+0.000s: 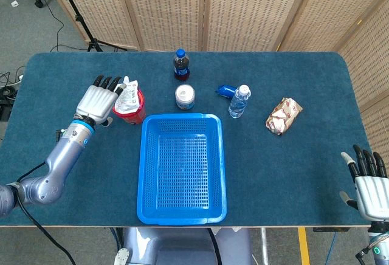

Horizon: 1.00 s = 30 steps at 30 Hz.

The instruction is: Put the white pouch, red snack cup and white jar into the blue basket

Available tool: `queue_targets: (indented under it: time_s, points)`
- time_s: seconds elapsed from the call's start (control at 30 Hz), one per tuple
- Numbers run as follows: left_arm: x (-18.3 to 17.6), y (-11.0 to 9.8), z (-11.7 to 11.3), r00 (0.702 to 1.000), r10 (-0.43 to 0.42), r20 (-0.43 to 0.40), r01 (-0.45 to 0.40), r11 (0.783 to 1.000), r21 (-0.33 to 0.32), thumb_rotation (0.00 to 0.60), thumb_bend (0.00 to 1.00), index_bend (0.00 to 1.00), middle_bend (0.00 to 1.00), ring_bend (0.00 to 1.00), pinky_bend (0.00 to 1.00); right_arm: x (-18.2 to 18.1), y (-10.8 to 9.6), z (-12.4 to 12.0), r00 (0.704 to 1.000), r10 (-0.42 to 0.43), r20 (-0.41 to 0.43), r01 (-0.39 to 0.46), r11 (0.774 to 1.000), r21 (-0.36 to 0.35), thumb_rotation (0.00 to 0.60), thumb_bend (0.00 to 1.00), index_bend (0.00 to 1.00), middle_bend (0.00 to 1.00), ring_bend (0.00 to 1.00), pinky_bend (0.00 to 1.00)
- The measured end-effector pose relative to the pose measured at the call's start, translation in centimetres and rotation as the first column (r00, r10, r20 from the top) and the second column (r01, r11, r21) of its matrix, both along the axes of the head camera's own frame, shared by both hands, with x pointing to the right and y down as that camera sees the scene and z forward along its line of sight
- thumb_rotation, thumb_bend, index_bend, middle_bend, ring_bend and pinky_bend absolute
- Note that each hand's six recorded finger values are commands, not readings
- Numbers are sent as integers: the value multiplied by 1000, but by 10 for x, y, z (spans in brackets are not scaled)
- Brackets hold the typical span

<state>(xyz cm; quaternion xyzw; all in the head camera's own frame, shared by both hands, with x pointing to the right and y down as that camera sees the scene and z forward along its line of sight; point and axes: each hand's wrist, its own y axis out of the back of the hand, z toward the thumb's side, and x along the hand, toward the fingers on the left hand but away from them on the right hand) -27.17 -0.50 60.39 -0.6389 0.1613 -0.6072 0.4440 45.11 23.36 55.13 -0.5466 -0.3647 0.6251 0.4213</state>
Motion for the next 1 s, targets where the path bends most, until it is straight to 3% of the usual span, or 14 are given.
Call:
queue_targets:
  time_s: [1.0]
  points:
    - [19, -26, 46, 996, 14, 87, -12, 1000, -19, 600, 237, 21, 0, 0, 0, -2, 1, 4, 1000, 2, 20, -2, 1000, -18, 600, 156, 142, 0, 0, 0]
